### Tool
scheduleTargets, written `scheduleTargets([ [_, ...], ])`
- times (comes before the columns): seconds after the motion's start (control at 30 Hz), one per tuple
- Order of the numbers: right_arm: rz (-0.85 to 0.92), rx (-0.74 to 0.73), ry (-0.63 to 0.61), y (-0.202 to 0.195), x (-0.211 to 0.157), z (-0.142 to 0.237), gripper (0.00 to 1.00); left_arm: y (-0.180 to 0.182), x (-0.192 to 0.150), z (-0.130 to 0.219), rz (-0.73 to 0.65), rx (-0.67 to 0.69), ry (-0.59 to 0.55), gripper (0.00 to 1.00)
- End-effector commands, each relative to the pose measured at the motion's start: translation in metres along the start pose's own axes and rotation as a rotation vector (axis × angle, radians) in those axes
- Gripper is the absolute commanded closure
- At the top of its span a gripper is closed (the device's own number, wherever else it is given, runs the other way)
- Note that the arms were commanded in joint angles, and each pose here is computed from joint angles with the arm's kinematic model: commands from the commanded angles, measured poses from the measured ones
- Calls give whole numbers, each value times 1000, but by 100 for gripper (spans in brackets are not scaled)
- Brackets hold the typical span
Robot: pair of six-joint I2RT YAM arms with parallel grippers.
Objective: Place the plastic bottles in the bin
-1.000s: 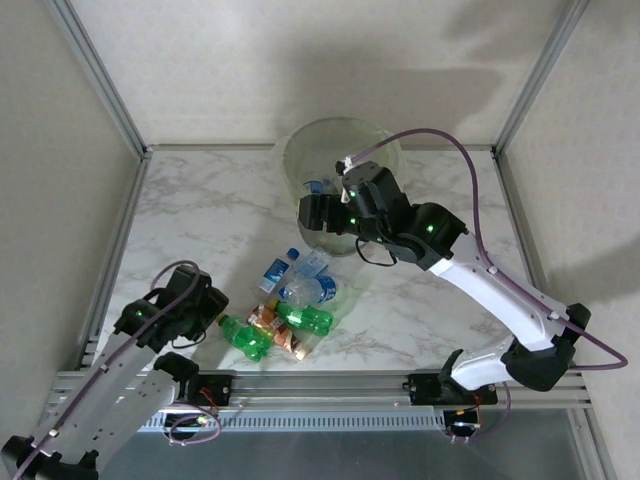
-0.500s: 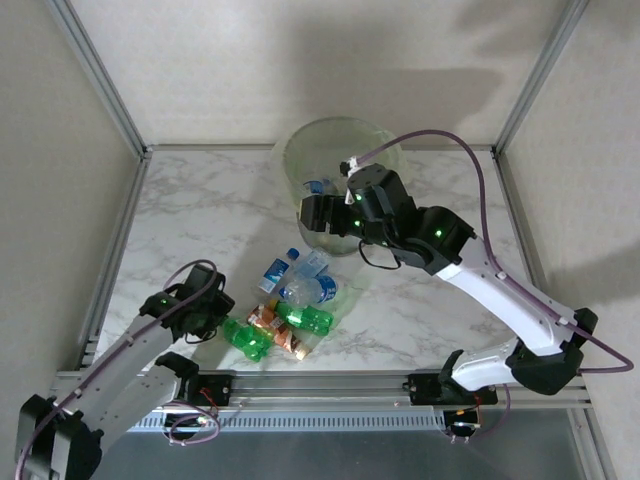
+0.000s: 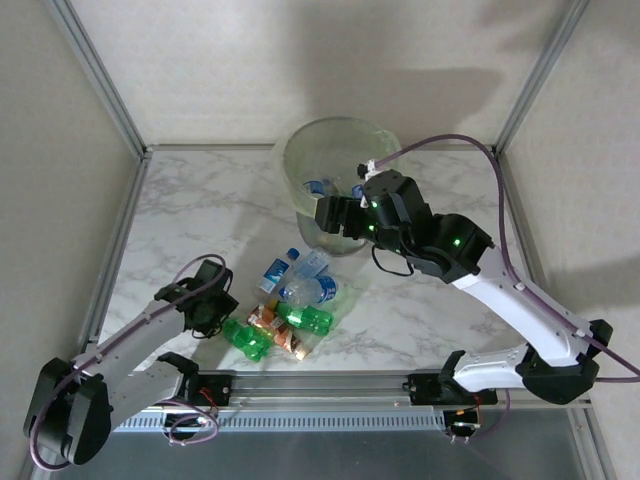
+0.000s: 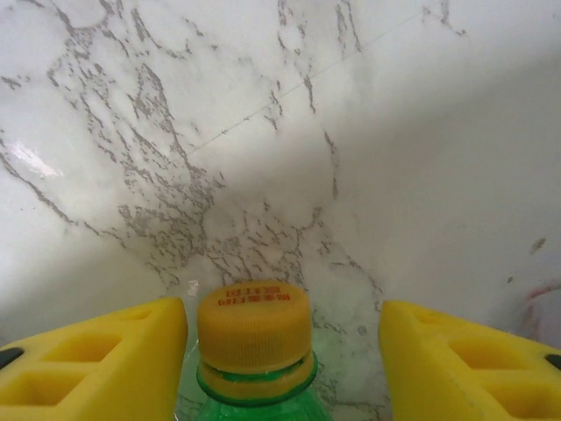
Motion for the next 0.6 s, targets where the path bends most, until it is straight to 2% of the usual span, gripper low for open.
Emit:
scheduleTargets([
  [0.0,-6,-28,-17,-6,-2,5,24,4,3,-6,-8,22,-20,43],
  [0.13,-11,-25,-22,-8,-5,4,25,7,0,-13,-14,36,-2,47],
  [0.3,-7,-36,-23,-9,-7,2,26,12,-1,-18,-20,52,2,48],
  [0.57,8,-35,-37,-5,0,0,27,11,3,-17,-9,43,-9,62],
])
Point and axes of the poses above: each hand's point on the last joint's axis, 136 mm out from that joint toward the fingers, its own z axis back along the fingers, its own y axis along the line the jaws close on, x = y × z, the point moved 4 cm from there along z, back along the fingers, and after that the axes turned 7 degrees about z, right-handed, at the moved point
